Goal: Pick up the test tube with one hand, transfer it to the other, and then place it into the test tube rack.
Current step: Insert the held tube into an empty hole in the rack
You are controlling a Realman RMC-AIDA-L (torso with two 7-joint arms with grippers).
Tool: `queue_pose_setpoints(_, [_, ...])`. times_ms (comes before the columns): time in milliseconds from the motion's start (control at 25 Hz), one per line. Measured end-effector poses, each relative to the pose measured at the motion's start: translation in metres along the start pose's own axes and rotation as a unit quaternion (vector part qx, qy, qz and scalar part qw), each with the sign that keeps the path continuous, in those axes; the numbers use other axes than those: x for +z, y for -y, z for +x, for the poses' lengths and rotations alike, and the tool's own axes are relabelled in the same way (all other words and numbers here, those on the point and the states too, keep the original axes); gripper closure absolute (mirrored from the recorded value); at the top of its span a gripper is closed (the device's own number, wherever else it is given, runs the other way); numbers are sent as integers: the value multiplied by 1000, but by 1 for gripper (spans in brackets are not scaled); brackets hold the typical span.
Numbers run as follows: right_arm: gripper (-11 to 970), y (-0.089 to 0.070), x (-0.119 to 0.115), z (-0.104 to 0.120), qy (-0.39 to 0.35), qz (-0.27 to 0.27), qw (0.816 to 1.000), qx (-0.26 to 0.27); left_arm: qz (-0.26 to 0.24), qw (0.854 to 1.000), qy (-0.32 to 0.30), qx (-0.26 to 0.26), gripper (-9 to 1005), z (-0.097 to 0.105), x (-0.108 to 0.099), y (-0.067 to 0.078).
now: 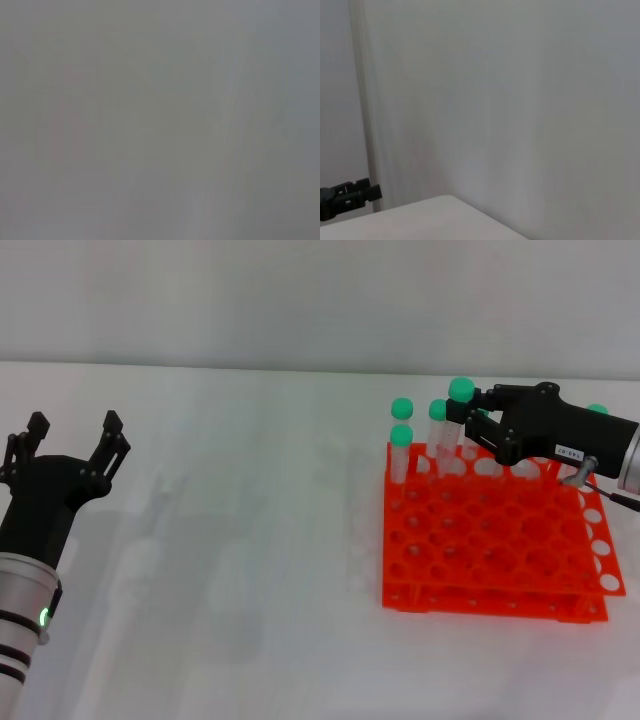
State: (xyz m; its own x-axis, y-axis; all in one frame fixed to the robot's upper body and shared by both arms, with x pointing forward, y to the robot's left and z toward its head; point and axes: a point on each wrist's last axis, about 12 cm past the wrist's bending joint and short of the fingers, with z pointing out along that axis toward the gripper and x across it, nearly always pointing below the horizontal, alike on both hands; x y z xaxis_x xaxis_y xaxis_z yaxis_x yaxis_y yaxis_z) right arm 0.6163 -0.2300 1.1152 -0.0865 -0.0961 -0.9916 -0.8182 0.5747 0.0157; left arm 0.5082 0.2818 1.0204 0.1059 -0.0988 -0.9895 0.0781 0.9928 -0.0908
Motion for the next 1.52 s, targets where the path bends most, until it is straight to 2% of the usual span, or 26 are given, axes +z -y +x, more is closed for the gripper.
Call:
queue_pose_setpoints(720, [754,-4,14,-2,-7,-12,1000,-7,4,1000,2,-1,115,-1,3,2])
queue_pose_setpoints(1520, [754,-2,4,5,-3,3,1000,12,8,1000,5,2,116,-3,7,2])
